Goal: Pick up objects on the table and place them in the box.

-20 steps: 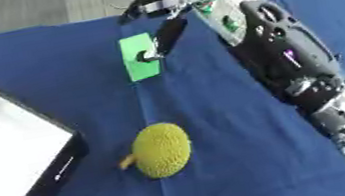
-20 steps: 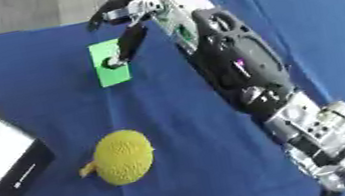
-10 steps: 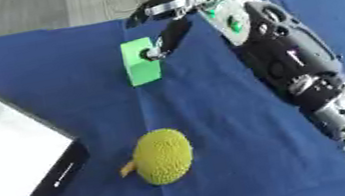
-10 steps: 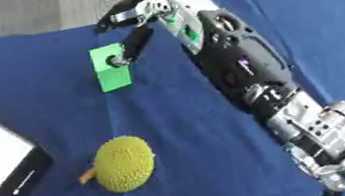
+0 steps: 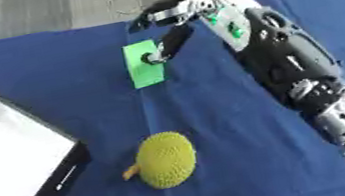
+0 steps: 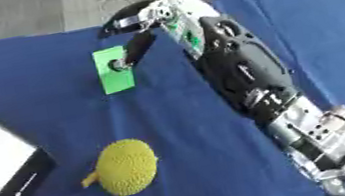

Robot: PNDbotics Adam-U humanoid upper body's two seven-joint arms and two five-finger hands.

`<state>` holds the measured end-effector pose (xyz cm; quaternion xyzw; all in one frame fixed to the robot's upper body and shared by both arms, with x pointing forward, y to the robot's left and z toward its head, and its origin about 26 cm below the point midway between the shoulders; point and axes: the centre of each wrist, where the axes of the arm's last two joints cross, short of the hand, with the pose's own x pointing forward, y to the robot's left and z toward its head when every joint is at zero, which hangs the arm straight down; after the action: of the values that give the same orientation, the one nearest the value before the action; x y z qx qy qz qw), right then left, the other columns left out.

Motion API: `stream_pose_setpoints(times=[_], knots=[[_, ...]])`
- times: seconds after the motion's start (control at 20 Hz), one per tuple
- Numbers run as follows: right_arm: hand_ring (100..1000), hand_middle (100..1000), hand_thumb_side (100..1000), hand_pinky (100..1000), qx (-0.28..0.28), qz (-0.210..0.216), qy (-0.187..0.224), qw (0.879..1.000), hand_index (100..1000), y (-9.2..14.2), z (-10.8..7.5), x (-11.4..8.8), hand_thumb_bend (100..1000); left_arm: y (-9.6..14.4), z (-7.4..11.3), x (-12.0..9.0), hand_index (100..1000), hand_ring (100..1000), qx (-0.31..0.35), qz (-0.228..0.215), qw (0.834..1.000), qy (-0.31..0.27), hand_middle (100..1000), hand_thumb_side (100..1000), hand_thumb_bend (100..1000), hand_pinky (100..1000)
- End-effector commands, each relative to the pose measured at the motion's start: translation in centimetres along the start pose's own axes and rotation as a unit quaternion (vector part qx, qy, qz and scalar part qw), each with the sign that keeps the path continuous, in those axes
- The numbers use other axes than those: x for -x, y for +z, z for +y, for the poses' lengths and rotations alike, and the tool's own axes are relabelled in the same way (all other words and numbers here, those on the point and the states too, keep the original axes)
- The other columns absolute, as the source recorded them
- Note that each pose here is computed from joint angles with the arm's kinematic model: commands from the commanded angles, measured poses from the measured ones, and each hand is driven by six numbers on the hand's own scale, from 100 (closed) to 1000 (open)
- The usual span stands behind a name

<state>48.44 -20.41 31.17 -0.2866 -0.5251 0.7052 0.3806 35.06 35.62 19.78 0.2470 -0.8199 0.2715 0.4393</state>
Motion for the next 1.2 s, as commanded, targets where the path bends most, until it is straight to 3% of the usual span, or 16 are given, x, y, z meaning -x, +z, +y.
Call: stream_pose_setpoints(times=[0.05,0.9,1.2], knots=[[987,963,552,997,0.016,0.018,0.008,1.0,1000,1.1,-1.2,0.8,220,-0.7,0.1,-1.0,800,797,-0.001,-0.017,1.0,0.005,644,571,680,759],[987,969,603,998,-0.015,0.004,0.008,1.0,1000,0.7,-0.2,1.0,179,-0.7,0.1,-0.9,795,798,-0.002,-0.014,1.0,0.008,643,572,675,758],[992,976,477,1000,-0.024,-0.012,-0.013,1.0,1000,0.6,-0.1,1.2,213,-0.7,0.1,-0.9,794,796,-0.001,-0.013,1.0,0.007,642,572,675,758]])
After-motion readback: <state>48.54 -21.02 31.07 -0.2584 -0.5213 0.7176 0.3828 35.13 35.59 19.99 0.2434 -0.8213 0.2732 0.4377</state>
